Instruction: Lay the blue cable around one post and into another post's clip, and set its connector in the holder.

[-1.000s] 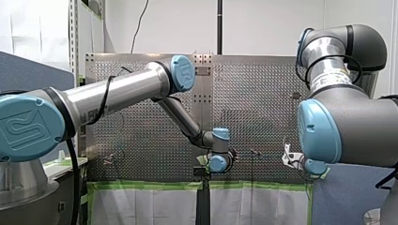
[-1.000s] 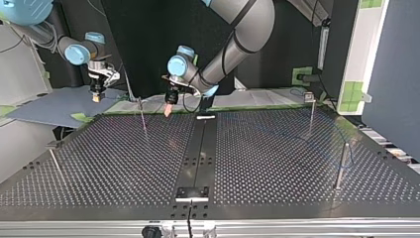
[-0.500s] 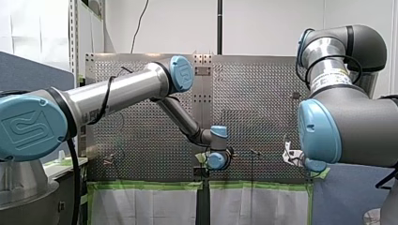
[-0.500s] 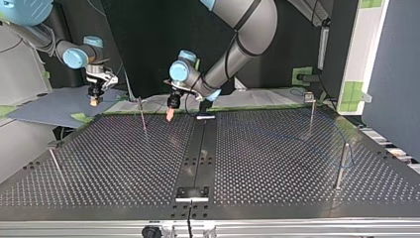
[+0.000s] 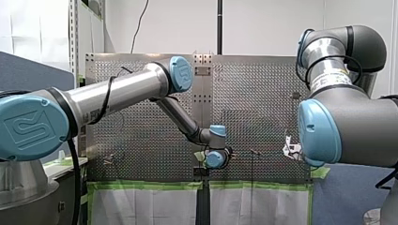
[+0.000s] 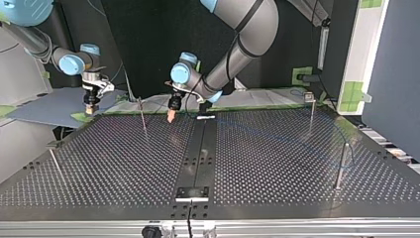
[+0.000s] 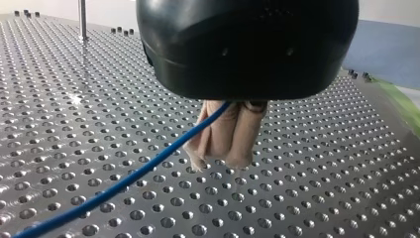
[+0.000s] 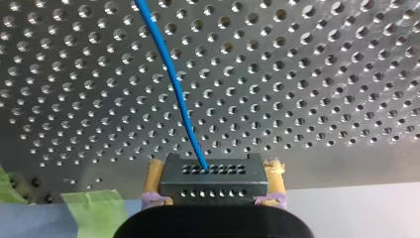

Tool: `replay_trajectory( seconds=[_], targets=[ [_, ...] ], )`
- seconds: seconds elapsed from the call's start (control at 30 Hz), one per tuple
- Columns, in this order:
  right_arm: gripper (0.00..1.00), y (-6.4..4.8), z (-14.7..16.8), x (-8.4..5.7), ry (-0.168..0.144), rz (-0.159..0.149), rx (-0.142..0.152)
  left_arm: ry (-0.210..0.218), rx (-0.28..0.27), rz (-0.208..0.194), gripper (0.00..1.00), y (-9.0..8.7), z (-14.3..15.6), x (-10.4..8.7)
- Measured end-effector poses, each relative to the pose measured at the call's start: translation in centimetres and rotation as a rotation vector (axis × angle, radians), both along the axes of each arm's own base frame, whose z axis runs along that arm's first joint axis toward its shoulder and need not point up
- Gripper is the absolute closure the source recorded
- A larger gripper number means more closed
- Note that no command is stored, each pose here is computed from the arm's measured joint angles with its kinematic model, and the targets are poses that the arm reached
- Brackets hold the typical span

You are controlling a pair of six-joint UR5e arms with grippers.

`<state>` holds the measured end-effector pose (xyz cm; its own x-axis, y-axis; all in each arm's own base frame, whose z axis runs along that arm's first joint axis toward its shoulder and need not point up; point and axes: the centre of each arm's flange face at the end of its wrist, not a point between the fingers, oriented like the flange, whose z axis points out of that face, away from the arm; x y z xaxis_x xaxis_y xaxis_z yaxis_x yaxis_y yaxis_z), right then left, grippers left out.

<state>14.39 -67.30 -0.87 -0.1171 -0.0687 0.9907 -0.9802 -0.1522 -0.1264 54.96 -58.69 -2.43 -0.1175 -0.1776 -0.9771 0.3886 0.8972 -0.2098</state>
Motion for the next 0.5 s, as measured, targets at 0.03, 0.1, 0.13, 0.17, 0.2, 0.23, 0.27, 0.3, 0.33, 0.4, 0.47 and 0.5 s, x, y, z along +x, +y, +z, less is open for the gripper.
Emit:
replay_trajectory(
  seconds=[0.03, 0.1, 0.13, 0.17, 0.2, 0.23, 0.27, 0.3, 0.33, 0.4, 0.47, 0.5],
  targets=[
    [1.0, -0.2, 0.1, 0.0, -0.001, 0.0, -0.003, -0.001, 0.002, 0.001, 1.0, 0.0, 0.0, 0.0],
    [1.0, -0.5, 0.4, 0.0, -0.002, 0.0, -0.009, -0.004, 0.005, 0.004, 1.0, 0.0, 0.1, 0.1],
    [1.0, -0.6, 0.4, 0.0, -0.002, 0.0, -0.012, -0.005, 0.005, 0.005, 1.0, 0.0, 0.1, 0.1],
    [1.0, -0.8, 0.6, 0.0, -0.002, 0.0, -0.016, -0.006, 0.006, 0.007, 1.0, 0.0, 0.1, 0.2],
    [1.0, -1.0, 0.7, -0.1, -0.003, 0.0, -0.019, -0.007, 0.006, 0.007, 1.0, 0.0, 0.1, 0.2],
    [1.0, -1.1, 0.8, -0.1, -0.003, -0.001, -0.022, -0.007, 0.006, 0.008, 1.0, 0.0, 0.2, 0.2],
    [1.0, -1.3, 0.9, -0.1, -0.003, -0.001, -0.025, -0.007, 0.007, 0.008, 1.0, 0.0, 0.2, 0.2],
    [1.0, -1.4, 1.0, -0.2, -0.003, -0.002, -0.027, -0.008, 0.007, 0.008, 1.0, 0.0, 0.2, 0.2],
    [1.0, -1.5, 1.0, -0.2, -0.003, -0.002, -0.027, -0.008, 0.007, 0.008, 1.0, 0.0, 0.2, 0.2],
    [1.0, -1.6, 1.1, -0.3, -0.002, -0.003, -0.028, -0.008, 0.007, 0.007, 1.0, -0.1, 0.2, 0.1],
    [1.0, -1.6, 1.0, -0.3, 0.0, -0.003, -0.024, -0.005, 0.01, 0.007, 1.0, -0.1, 0.2, 0.1],
    [1.0, -1.5, 1.0, -0.3, 0.001, -0.004, -0.021, -0.002, 0.012, 0.007, 1.0, 0.0, 0.2, 0.1]
  ],
)
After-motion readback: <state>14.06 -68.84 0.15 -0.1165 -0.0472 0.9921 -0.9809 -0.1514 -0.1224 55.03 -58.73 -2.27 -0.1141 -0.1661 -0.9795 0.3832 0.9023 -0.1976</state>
